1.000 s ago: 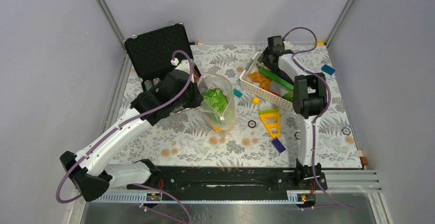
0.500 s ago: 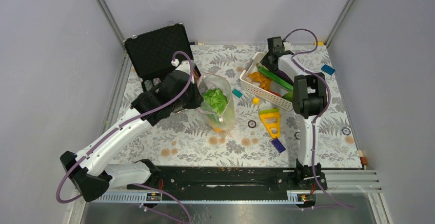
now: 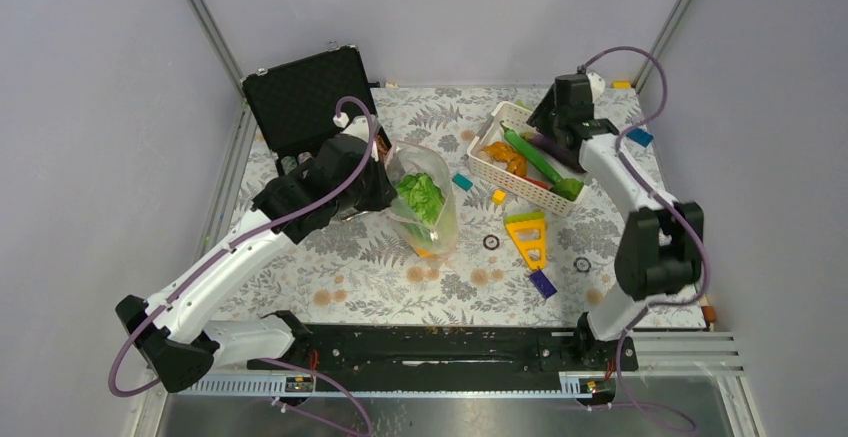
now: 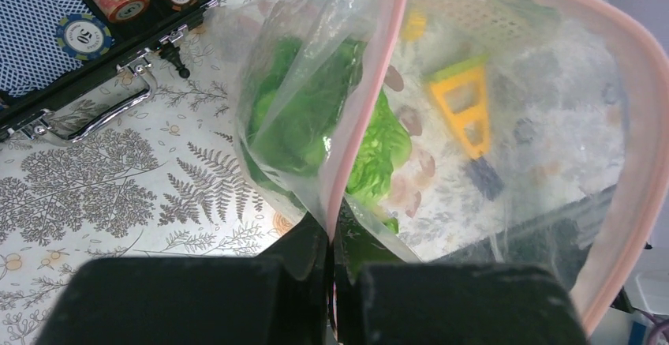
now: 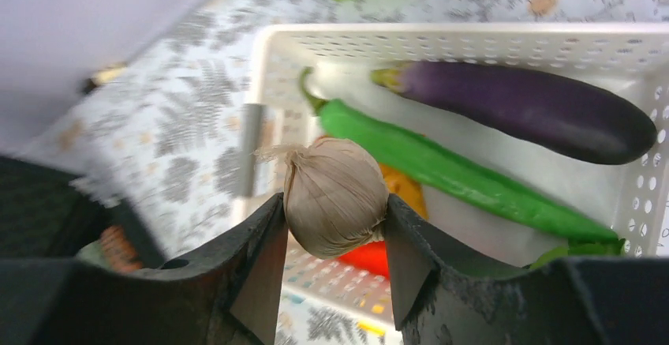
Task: Place the food in the zip-top bag and seal the zipper
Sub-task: Pick up the fake vegetable from the bin.
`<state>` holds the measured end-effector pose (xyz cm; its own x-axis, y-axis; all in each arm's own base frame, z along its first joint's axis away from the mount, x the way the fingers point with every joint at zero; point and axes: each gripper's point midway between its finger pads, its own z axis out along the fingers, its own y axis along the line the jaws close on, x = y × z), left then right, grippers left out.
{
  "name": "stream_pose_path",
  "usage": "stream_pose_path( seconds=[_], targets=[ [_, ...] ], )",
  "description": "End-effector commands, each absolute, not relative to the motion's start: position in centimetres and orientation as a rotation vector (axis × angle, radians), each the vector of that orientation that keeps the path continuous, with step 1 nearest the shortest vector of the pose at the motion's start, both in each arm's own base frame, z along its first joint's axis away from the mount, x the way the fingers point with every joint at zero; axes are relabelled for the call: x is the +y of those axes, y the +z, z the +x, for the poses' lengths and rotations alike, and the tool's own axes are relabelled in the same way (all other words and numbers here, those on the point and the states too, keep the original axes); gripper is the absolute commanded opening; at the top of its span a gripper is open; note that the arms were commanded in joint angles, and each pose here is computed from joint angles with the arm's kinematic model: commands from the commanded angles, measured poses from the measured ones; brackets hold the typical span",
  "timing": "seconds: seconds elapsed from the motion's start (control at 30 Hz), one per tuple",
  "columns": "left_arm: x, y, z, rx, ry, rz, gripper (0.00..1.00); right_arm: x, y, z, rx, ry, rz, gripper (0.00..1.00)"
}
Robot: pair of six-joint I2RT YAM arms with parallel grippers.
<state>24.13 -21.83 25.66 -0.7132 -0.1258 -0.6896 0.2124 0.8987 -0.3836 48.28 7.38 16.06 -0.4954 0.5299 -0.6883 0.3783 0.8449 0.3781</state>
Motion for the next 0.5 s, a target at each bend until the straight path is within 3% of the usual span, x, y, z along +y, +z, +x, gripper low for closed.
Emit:
stream_pose_path(
  seconds=[0.0, 0.3, 0.47],
  targets=[
    [-22.9, 28.4, 24.3, 2.255, -0.654, 0.063, 0.0, 10.1, 24.1, 45.7, 1.998, 0.438, 0.436, 0.28],
    [-23.6, 29.0, 23.7, 2.264, -0.72, 0.082, 0.0, 23.8, 35.4, 31.4, 1.7, 0.885, -0.326, 0.29],
    [-23.9, 29.3, 23.4, 2.264, -0.745, 0.087, 0.0, 28.0, 37.8, 24.4, 1.58, 1.112, -0.599, 0.3]
  ],
)
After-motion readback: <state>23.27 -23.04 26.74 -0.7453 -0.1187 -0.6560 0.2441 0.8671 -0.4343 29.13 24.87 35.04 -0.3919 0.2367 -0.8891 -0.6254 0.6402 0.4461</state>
